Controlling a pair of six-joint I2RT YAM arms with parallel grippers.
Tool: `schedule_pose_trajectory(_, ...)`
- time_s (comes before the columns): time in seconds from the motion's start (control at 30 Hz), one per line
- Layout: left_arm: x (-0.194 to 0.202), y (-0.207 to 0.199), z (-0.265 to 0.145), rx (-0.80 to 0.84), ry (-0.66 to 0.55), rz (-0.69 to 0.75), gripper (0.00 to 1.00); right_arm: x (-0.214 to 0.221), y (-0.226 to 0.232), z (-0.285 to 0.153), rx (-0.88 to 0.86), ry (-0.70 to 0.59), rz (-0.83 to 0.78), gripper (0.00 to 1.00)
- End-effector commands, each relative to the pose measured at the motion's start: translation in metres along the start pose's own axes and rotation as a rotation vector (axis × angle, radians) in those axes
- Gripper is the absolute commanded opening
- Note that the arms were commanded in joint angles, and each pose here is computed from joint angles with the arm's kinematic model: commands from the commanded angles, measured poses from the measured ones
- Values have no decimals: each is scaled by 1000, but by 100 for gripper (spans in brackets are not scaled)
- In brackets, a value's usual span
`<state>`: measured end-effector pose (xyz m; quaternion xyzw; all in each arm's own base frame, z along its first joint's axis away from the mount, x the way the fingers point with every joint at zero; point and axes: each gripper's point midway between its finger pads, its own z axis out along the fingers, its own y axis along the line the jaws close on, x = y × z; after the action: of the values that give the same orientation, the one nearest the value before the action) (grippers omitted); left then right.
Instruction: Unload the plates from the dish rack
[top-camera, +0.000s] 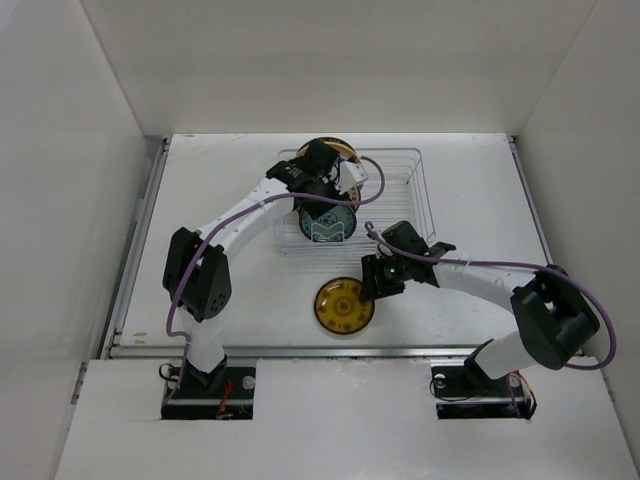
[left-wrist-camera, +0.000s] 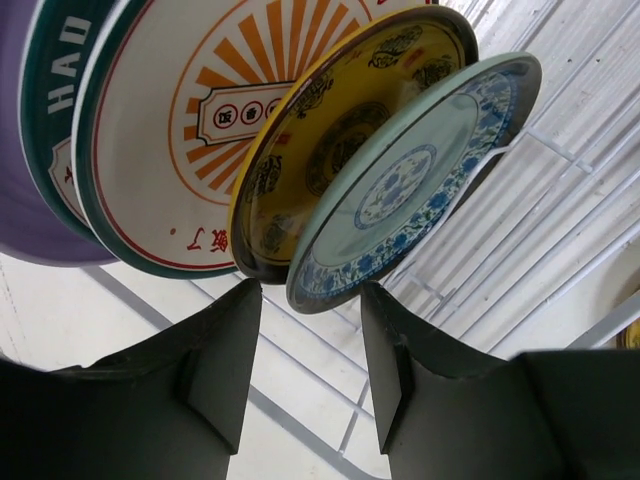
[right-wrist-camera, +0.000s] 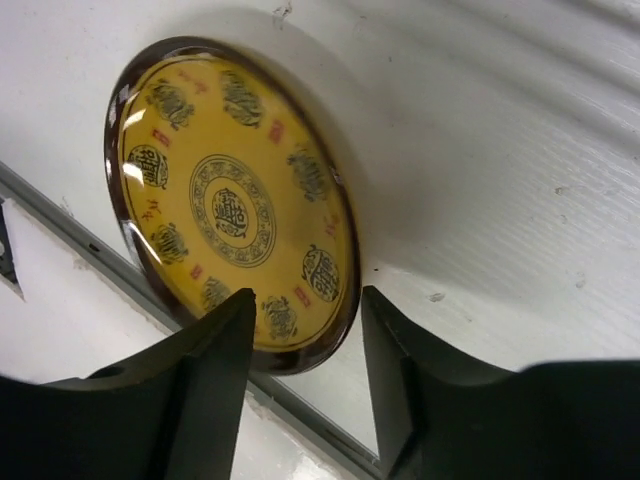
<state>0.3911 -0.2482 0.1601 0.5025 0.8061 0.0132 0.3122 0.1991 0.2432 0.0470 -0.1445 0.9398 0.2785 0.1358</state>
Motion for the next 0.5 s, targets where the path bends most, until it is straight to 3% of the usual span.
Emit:
schedule_pose_trajectory(0.0, -18, 7, -7, -27, -62, -6, 41, -1, -1, -6, 20, -18, 9, 54)
schedule_pose_trajectory(0.1, -14, 4, 2, -17, -43, -5, 41, -3, 0, -12, 28, -25, 8, 54)
schedule_pose_trajectory(0.17, -15, 4, 4, -17, -43, -14, 35, -6, 3, -15, 24, -33, 5, 54)
schedule_pose_trajectory(0.27, -16, 4, 11, -15, -41, -14, 32, -7, 2, -16, 33, -34, 6, 70)
schedule_pose_trajectory(0.47, -16, 3, 12, -11, -32, -32, 32, -17, 9, -33, 36, -88, -19, 72)
